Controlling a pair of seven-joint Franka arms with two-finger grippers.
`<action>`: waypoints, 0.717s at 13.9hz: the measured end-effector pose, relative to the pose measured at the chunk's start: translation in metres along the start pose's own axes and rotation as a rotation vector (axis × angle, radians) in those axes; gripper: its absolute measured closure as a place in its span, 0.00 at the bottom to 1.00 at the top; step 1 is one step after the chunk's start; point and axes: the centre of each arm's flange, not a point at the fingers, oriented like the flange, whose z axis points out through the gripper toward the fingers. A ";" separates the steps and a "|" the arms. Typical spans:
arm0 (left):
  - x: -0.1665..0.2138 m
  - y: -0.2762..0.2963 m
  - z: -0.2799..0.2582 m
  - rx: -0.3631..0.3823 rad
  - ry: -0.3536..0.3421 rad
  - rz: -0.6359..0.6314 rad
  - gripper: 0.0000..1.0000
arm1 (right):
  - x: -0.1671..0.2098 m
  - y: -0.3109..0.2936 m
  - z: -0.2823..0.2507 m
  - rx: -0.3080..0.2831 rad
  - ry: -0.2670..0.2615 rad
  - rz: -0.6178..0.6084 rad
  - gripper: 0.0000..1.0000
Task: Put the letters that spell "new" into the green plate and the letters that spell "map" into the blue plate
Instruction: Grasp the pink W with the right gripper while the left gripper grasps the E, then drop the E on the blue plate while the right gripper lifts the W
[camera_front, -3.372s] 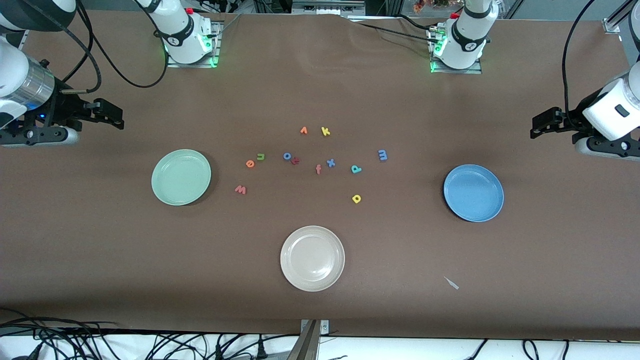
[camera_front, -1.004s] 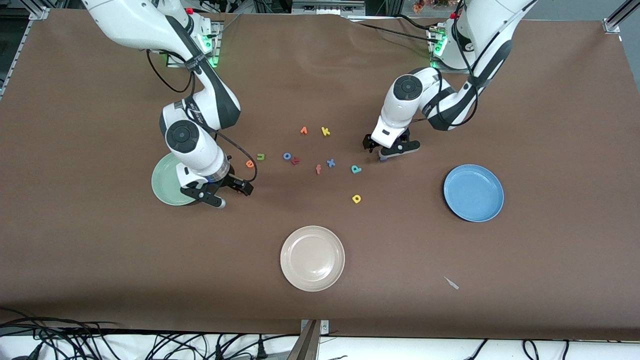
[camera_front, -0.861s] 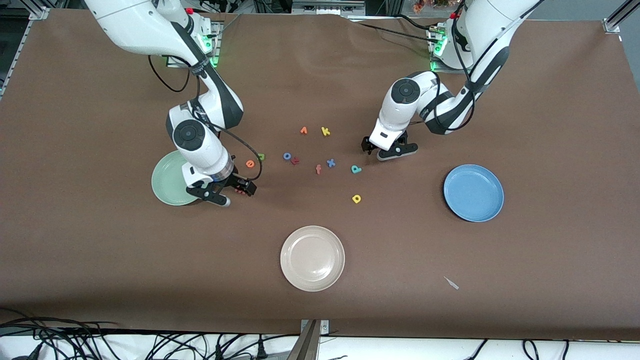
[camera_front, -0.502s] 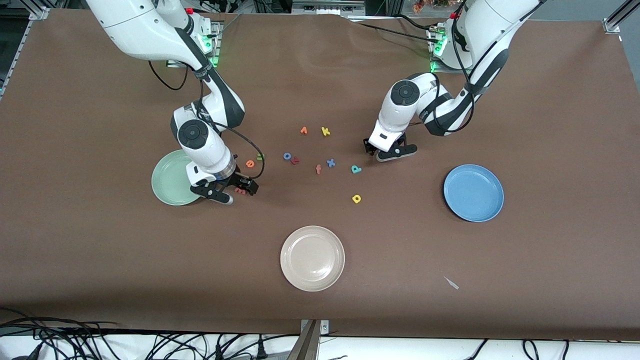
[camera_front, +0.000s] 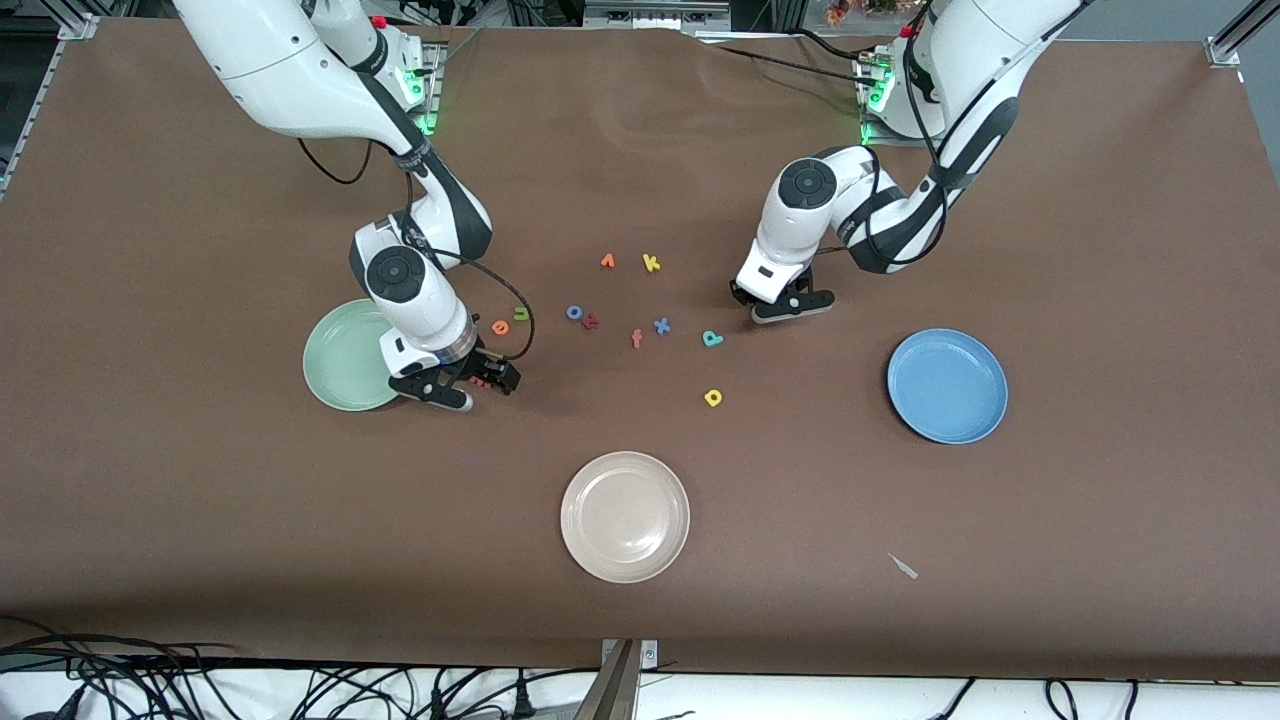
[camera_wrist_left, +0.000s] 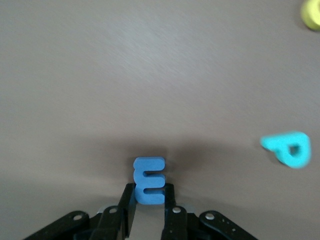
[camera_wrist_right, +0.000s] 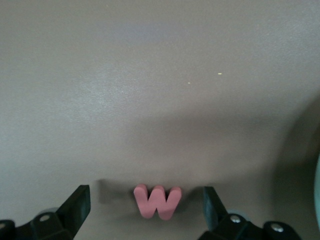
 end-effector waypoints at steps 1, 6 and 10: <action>0.014 -0.005 -0.004 0.050 -0.004 0.007 0.73 | 0.000 0.001 0.001 0.000 0.001 0.001 0.00; 0.103 -0.043 -0.054 0.193 -0.164 0.187 0.73 | 0.002 0.002 0.001 0.000 0.005 0.000 0.17; 0.174 -0.124 -0.077 0.169 -0.247 0.384 0.73 | 0.002 0.001 0.000 0.005 0.011 -0.002 0.42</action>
